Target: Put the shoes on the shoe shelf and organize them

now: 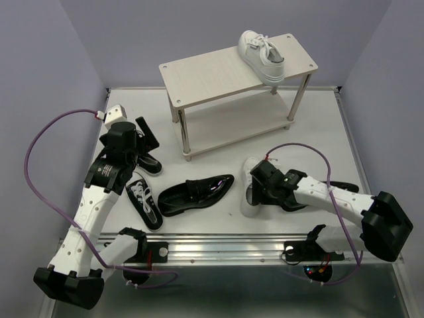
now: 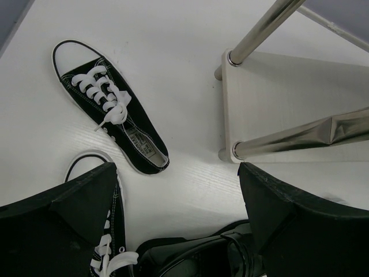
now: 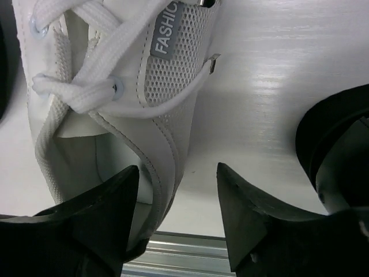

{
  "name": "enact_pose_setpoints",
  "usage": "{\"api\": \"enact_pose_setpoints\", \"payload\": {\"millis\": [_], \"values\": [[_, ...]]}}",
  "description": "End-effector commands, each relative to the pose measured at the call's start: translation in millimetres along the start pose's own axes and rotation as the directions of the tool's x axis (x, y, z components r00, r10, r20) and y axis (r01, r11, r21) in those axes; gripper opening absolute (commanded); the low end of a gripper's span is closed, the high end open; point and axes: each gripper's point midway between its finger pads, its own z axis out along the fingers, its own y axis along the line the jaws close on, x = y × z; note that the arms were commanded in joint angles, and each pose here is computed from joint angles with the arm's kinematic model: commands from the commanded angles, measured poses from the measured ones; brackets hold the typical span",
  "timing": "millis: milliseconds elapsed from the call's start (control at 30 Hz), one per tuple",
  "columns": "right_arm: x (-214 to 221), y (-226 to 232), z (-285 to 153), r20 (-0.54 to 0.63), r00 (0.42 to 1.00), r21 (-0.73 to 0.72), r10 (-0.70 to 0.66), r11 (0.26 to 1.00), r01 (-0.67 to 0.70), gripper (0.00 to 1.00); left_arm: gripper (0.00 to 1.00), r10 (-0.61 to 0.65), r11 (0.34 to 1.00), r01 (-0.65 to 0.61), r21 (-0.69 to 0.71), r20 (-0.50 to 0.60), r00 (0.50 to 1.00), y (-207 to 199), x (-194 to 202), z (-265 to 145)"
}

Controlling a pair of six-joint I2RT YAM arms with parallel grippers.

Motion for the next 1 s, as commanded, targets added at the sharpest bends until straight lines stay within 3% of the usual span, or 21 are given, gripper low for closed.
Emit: {"api": "enact_pose_setpoints", "payload": {"millis": [0, 67, 100, 133, 167, 333, 633, 833, 967], "values": [[-10, 13, -7, 0.035, 0.997, -0.056, 0.07, 0.996, -0.068, 0.49, 0.99, 0.009, 1.0, -0.008, -0.014, 0.039, 0.999, 4, -10, -2], [-18, 15, -14, 0.059, 0.996, -0.062, 0.064, 0.996, -0.06, 0.34, 0.99, 0.008, 1.0, -0.008, -0.008, 0.036, 0.999, 2, -10, -1], [-22, 15, -18, 0.072, 0.995, -0.061, 0.062, 0.997, -0.058, 0.24, 0.99, 0.007, 1.0, -0.007, -0.006, 0.036, 0.999, 1, -10, -1], [-25, 12, -23, 0.083, 0.995, -0.043, 0.053, 0.998, -0.05, 0.07, 0.99, 0.006, 1.0, -0.006, -0.001, 0.037, 0.999, 0, -10, -1], [-31, 11, -29, 0.098, 0.994, -0.038, 0.038, 0.999, -0.034, 0.01, 0.99, 0.004, 1.0, -0.004, 0.001, 0.039, 0.999, -1, -12, -1], [-70, 9, -86, 0.208, 0.978, -0.023, -0.026, 0.999, 0.031, 0.01, 0.99, 0.008, 1.0, -0.008, 0.001, 0.045, 0.999, 0, -13, -2], [-95, 4, -168, 0.275, 0.953, -0.054, -0.128, 0.987, 0.148, 0.01, 0.99, 0.012, 1.0, -0.012, -0.004, 0.038, 0.999, 0, -10, 1], [-122, 1, -229, 0.41, 0.909, -0.107, -0.077, 0.985, 0.132, 0.01, 0.99, 0.011, 1.0, -0.011, -0.012, 0.036, 0.999, 2, -8, 3], [-156, -16, -272, 0.555, 0.832, -0.07, -0.01, 0.996, 0.058, 0.01, 0.99, 0.014, 1.0, -0.014, -0.003, 0.036, 0.999, 0, -8, 3]]}}
